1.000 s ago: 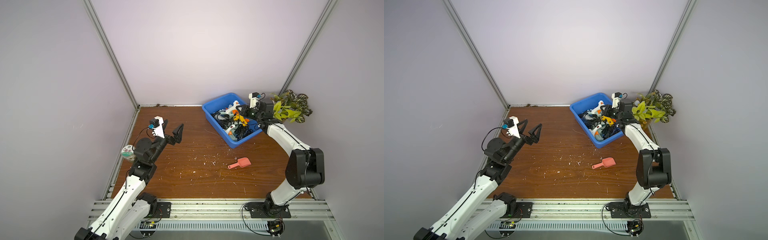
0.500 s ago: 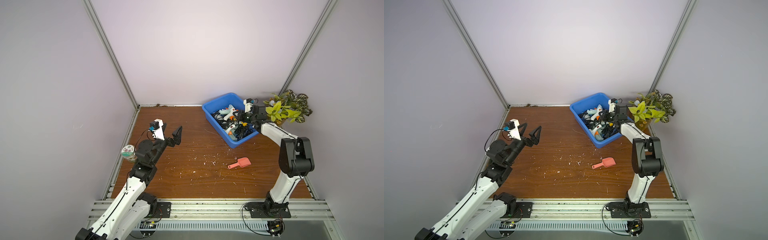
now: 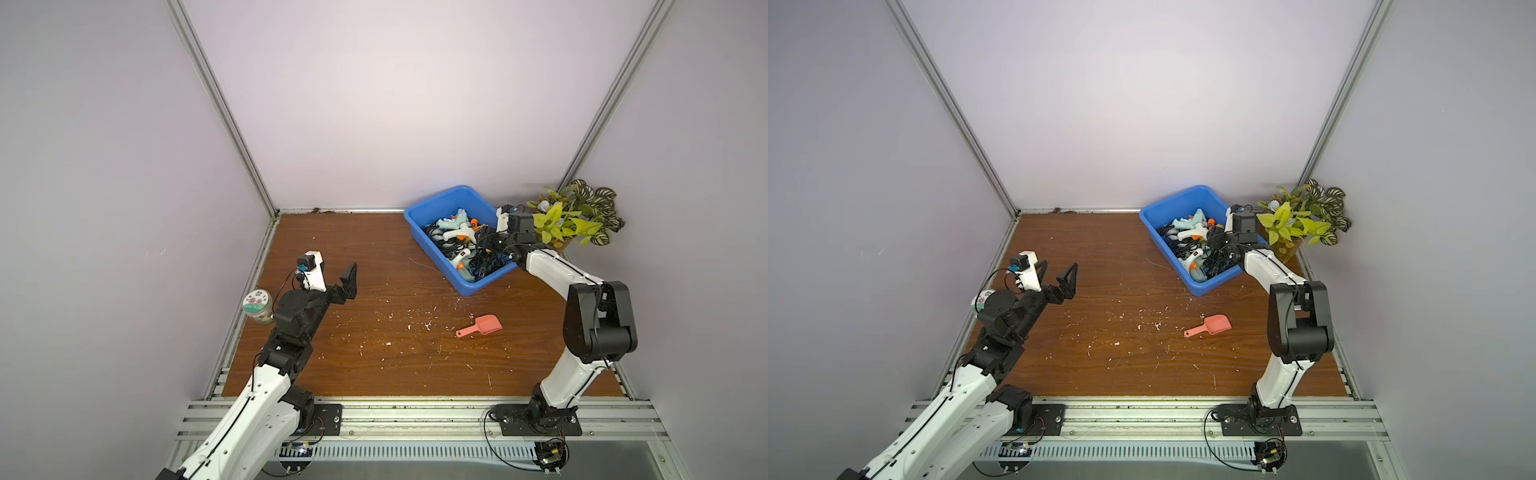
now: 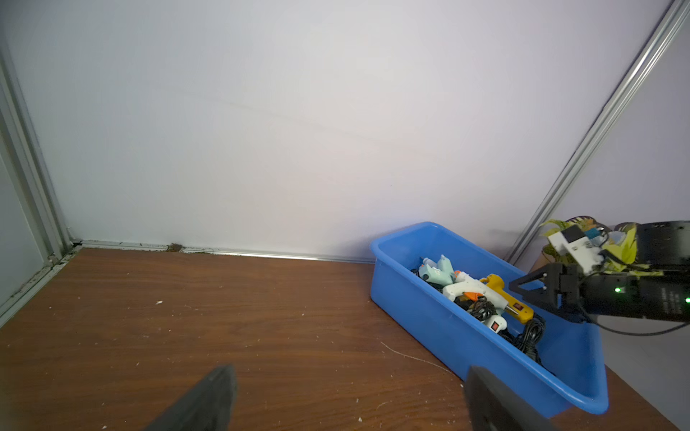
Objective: Put the hot melt glue gun into the storage box
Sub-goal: Place the hot melt adhesive gun in the storage box, then reset both arms
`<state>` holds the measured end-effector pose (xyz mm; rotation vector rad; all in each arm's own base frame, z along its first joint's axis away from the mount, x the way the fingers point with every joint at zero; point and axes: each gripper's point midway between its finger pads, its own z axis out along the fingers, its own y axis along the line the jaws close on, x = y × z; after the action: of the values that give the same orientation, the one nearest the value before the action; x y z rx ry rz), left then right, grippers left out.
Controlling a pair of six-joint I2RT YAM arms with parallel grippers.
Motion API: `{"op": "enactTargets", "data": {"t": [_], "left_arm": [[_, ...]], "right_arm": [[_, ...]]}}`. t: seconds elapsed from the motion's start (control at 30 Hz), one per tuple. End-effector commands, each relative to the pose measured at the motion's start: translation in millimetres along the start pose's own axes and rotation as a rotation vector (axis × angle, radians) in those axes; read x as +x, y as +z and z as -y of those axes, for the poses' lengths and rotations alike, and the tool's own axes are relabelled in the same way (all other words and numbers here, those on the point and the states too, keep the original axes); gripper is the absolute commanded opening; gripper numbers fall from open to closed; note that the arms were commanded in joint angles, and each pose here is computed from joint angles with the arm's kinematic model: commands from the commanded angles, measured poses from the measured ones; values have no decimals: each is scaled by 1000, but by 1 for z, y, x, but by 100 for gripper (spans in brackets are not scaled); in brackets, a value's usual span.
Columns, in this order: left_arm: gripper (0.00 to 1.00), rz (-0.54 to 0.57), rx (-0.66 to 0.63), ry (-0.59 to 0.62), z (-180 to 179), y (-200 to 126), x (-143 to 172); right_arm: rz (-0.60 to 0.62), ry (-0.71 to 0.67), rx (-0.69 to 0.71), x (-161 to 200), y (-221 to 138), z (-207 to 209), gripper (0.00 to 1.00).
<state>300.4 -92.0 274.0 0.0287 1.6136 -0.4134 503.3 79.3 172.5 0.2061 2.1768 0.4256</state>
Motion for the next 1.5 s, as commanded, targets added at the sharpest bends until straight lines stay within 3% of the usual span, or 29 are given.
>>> {"op": "enactTargets", "data": {"t": [0.0, 0.17, 0.2, 0.23, 0.5, 0.67, 0.83, 1.07, 1.23, 1.47], "left_arm": [[99, -20, -33, 20, -7, -4, 11], [99, -29, -73, 33, -17, -10, 25], [99, -28, -78, 41, -19, -11, 28], [99, -22, -81, 45, -20, -13, 30], [99, 82, -110, 92, -35, -27, 49], [99, 53, -192, 153, -51, -28, 63], [99, 26, -338, 190, -82, -26, 72], [99, 45, -416, 271, -112, -20, 73], [99, 65, -389, 230, -129, -13, 79], [99, 40, -386, 274, -139, 9, 87]], "right_arm": [[101, -32, 43, -29, -37, -3, 71], [184, -62, 57, -29, -81, -1, 78], [209, -73, 61, -27, -91, 0, 97], [230, -80, 65, -25, -100, 1, 99], [499, -104, 203, 6, -169, 42, 100], [641, -141, 228, 28, -196, 57, 100], [691, -128, 271, 55, -198, 77, 99], [654, -256, 297, 72, -183, 82, 99], [638, -288, 285, 76, -172, 81, 100], [588, -339, 257, 83, -147, 79, 100]]}}
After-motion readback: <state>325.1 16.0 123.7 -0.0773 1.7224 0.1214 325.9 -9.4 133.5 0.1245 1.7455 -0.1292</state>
